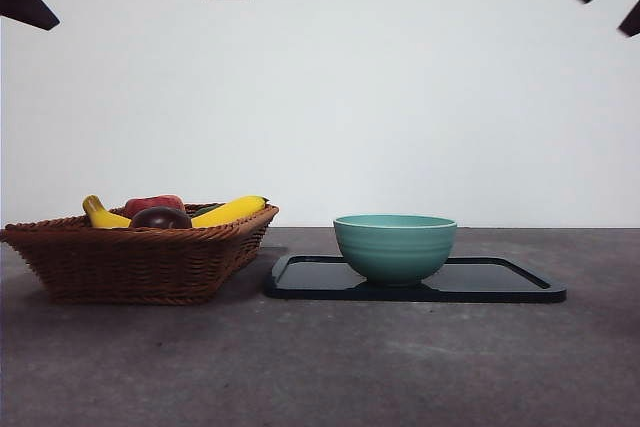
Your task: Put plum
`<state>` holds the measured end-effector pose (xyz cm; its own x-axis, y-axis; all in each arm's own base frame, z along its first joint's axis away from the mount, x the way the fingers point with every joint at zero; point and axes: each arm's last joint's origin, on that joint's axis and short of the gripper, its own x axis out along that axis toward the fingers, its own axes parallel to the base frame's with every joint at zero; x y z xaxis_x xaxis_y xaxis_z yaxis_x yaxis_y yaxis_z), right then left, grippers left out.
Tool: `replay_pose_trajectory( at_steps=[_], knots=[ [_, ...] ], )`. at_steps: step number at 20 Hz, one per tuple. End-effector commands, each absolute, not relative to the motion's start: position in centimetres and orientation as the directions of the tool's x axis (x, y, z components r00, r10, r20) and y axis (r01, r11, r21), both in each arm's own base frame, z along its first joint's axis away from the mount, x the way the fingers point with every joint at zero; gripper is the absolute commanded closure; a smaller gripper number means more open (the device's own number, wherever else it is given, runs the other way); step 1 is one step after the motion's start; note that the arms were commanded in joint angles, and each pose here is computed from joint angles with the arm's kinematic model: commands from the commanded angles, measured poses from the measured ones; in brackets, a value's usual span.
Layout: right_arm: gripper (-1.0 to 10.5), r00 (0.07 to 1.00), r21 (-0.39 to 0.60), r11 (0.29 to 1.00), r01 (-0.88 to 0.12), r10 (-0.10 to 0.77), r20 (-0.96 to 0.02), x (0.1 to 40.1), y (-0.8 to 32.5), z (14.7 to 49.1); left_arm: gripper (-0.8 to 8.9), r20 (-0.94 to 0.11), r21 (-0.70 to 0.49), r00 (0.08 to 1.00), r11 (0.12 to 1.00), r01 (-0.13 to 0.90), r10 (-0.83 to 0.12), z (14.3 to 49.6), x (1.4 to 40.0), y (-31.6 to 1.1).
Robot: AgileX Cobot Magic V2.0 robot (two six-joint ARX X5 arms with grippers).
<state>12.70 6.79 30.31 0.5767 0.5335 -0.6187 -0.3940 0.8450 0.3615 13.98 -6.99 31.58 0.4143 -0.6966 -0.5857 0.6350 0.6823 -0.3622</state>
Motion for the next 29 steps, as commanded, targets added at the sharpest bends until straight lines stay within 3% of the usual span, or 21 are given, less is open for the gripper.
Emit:
replay_pose_trajectory(
  at_steps=[1, 7, 16, 22, 29],
  knots=[
    [7.1, 0.592, 0.399, 0.847, -0.352, 0.531, -0.607, 14.6, 7.5, 30.3, 4.08, -0.571, -0.339, 0.421, 0.67, 0.661, -0.704, 32.2, 14.1, -7.1],
    [7.1, 0.574, 0.379, 0.889, -0.258, 0.457, -0.68, 21.4, 8.5, 29.4, 4.08, -0.571, -0.338, 0.421, 0.67, 0.661, -0.704, 32.2, 14.1, -7.1],
    [7.1, 0.499, 0.34, 0.916, -0.212, 0.4, -0.768, 30.7, 10.3, 27.3, 4.08, -0.572, -0.336, 0.421, 0.669, 0.663, -0.704, 32.2, 14.1, -7.1],
    [7.1, 0.458, 0.324, 0.922, -0.213, 0.387, -0.8, 34.4, 11.5, 24.2, 4.08, -0.572, -0.336, 0.421, 0.669, 0.663, -0.704, 32.2, 14.1, -7.1],
    [7.1, 0.427, 0.305, 0.926, -0.224, 0.374, -0.823, 35.9, 12.3, 21.1, 4.08, -0.572, -0.336, 0.421, 0.669, 0.663, -0.704, 32.2, 14.1, -7.1]
  ],
)
